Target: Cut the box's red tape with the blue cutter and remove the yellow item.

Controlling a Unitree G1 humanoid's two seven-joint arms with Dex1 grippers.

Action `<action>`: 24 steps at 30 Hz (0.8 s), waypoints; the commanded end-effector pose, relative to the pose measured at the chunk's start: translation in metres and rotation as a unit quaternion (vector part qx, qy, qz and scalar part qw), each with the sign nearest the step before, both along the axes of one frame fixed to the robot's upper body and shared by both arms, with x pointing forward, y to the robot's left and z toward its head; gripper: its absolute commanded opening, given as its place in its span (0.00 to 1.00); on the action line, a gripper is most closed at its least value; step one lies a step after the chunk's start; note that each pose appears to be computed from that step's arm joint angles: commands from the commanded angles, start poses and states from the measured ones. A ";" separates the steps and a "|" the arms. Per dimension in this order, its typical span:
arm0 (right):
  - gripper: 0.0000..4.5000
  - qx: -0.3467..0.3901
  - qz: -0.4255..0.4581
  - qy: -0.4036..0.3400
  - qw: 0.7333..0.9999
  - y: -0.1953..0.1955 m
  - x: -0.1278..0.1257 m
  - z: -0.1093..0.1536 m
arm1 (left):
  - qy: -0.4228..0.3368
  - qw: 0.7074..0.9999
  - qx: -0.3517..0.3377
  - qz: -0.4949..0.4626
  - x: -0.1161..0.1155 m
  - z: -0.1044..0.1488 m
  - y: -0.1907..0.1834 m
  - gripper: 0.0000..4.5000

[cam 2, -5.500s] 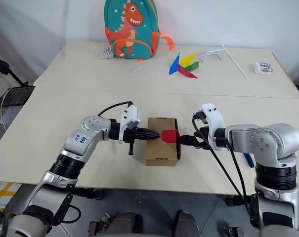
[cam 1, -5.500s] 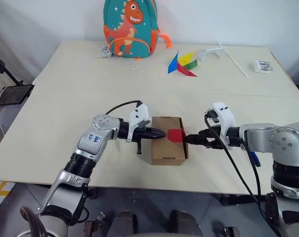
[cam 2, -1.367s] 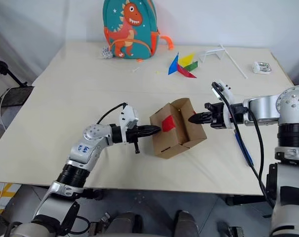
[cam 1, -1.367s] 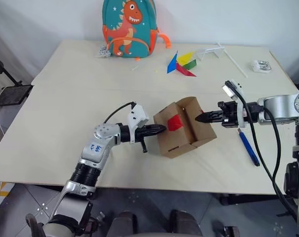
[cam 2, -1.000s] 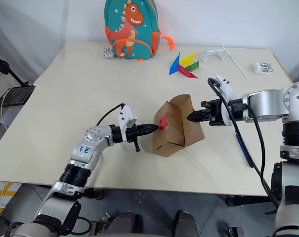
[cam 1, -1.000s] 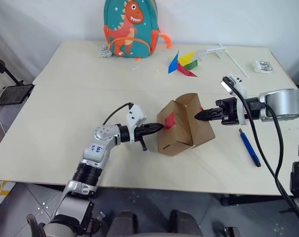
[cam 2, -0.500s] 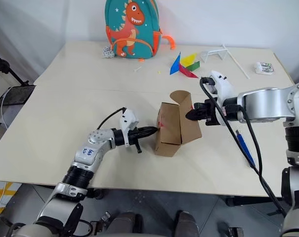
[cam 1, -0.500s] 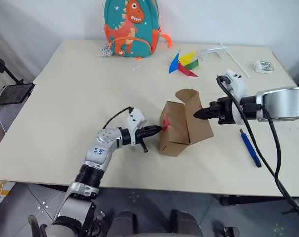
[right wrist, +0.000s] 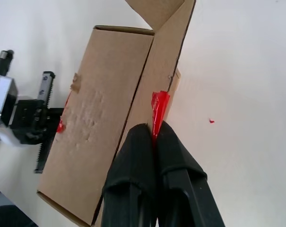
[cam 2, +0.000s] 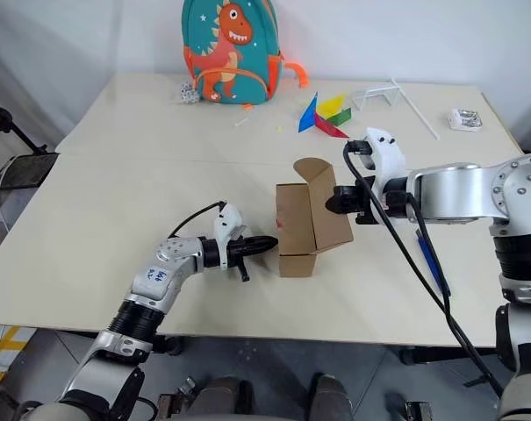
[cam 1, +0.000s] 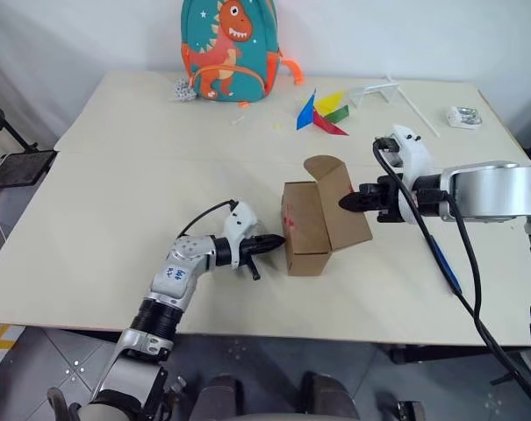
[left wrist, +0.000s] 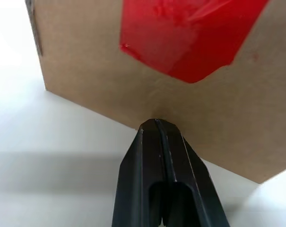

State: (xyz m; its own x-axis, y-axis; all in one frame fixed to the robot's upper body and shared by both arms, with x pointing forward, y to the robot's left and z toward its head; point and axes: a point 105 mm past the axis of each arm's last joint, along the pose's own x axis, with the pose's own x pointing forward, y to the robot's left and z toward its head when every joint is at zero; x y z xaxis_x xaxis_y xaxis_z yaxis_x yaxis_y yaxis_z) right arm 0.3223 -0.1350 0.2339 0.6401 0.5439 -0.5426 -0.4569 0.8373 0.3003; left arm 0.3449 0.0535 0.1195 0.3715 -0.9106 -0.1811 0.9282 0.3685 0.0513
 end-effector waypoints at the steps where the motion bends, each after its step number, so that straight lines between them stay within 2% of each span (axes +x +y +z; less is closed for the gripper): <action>1: 0.01 -0.022 -0.002 0.013 1.000 -0.002 -0.003 -0.010 | -0.028 0.998 -0.016 -0.057 -0.013 0.040 0.001 0.00; 6: 0.01 -0.029 -0.011 0.006 1.000 -0.006 -0.001 -0.008 | -0.033 0.994 -0.021 -0.106 -0.023 0.084 0.009 0.00; 10: 0.01 -0.034 -0.012 -0.001 0.999 -0.007 0.001 -0.006 | -0.050 0.991 -0.044 -0.113 -0.020 0.109 -0.006 0.00; 12: 0.01 -0.037 -0.013 -0.004 0.999 -0.007 0.002 -0.006 | -0.049 0.991 -0.042 -0.119 -0.020 0.106 -0.015 0.00; 18: 0.01 -0.043 -0.012 -0.008 0.999 -0.009 0.003 -0.006 | -0.034 0.994 0.007 -0.106 -0.010 0.074 -0.031 0.00; 21: 0.01 -0.044 -0.011 -0.009 0.999 -0.010 0.003 -0.007 | -0.038 0.996 0.043 -0.071 0.003 0.053 -0.031 0.00; 24: 0.01 -0.044 -0.007 -0.011 0.999 -0.010 0.002 -0.006 | -0.028 0.997 0.050 -0.053 0.007 0.045 -0.027 0.00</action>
